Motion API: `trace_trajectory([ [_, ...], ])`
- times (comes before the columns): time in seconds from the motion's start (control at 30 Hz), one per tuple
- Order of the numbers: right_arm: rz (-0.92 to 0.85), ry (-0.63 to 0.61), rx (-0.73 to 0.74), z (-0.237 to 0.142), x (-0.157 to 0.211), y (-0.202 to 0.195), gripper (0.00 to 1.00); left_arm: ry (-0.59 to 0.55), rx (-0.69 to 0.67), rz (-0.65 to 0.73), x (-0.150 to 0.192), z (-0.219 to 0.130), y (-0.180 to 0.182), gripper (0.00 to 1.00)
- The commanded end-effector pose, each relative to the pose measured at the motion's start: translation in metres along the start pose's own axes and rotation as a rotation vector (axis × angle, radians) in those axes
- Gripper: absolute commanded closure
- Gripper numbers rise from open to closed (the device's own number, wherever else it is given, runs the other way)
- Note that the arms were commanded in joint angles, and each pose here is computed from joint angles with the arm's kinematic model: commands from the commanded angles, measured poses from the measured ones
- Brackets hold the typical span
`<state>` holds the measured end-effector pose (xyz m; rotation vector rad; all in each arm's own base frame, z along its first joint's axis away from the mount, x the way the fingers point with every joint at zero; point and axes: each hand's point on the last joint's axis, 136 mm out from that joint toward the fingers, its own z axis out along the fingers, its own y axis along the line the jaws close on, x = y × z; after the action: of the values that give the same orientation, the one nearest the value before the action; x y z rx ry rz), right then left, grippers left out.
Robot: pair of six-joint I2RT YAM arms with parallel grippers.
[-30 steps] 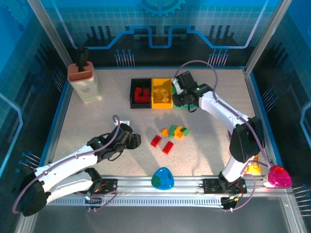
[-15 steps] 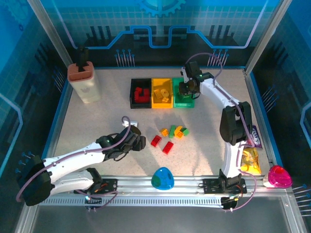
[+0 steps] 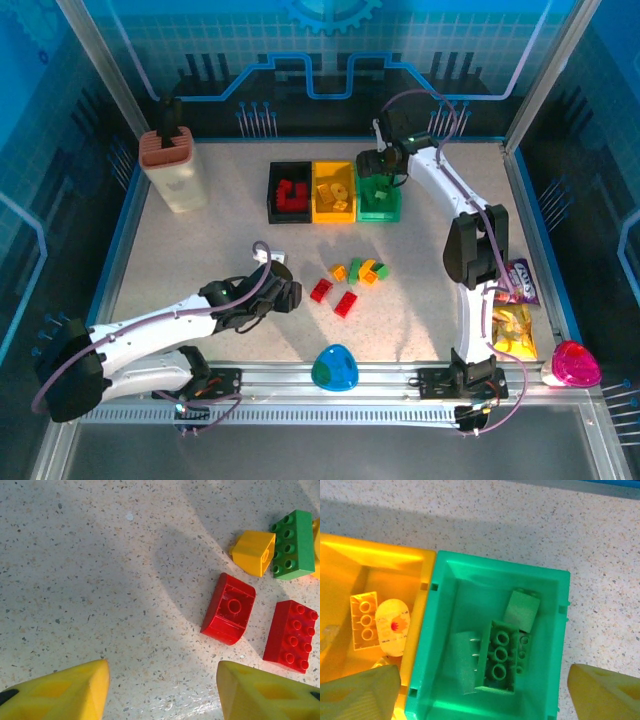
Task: Sort the legos into containers by color
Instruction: Place the lego in the container, then pick up the lego from the center of the table.
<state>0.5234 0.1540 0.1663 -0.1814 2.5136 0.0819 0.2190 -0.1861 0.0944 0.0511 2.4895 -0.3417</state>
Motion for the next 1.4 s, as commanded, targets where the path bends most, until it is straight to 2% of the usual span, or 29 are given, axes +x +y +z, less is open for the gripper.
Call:
trace_trajectory([
  [0.0, 0.007, -0.024, 0.010, -0.023, 0.006, -0.001, 0.09, -0.037, 0.015, 0.023, -0.013, -0.004, -0.010, 0.40],
  [0.13, 0.023, -0.043, -0.021, -0.042, 0.026, 0.002, 0.08, -0.029, 0.033, 0.050, -0.015, -0.001, -0.018, 0.39],
  [0.43, 0.091, -0.078, -0.107, -0.079, 0.100, 0.004, 0.08, 0.013, 0.095, 0.149, -0.033, 0.014, -0.060, 0.36],
  [0.7, 0.133, -0.070, -0.123, -0.094, 0.146, -0.004, 0.10, 0.126, 0.156, 0.251, -0.044, 0.046, -0.111, 0.39],
  [0.97, 0.187, -0.056, -0.126, -0.094, 0.177, -0.016, 0.10, 0.283, 0.166, 0.296, -0.026, 0.078, -0.131, 0.49],
  [1.13, 0.205, -0.044, -0.130, -0.089, 0.187, -0.020, 0.11, 0.321, 0.181, 0.297, -0.018, 0.087, -0.137, 0.54],
  [1.37, 0.215, -0.043, -0.132, -0.088, 0.190, -0.021, 0.11, 0.355, 0.160, 0.309, -0.011, 0.100, -0.139, 0.54],
])
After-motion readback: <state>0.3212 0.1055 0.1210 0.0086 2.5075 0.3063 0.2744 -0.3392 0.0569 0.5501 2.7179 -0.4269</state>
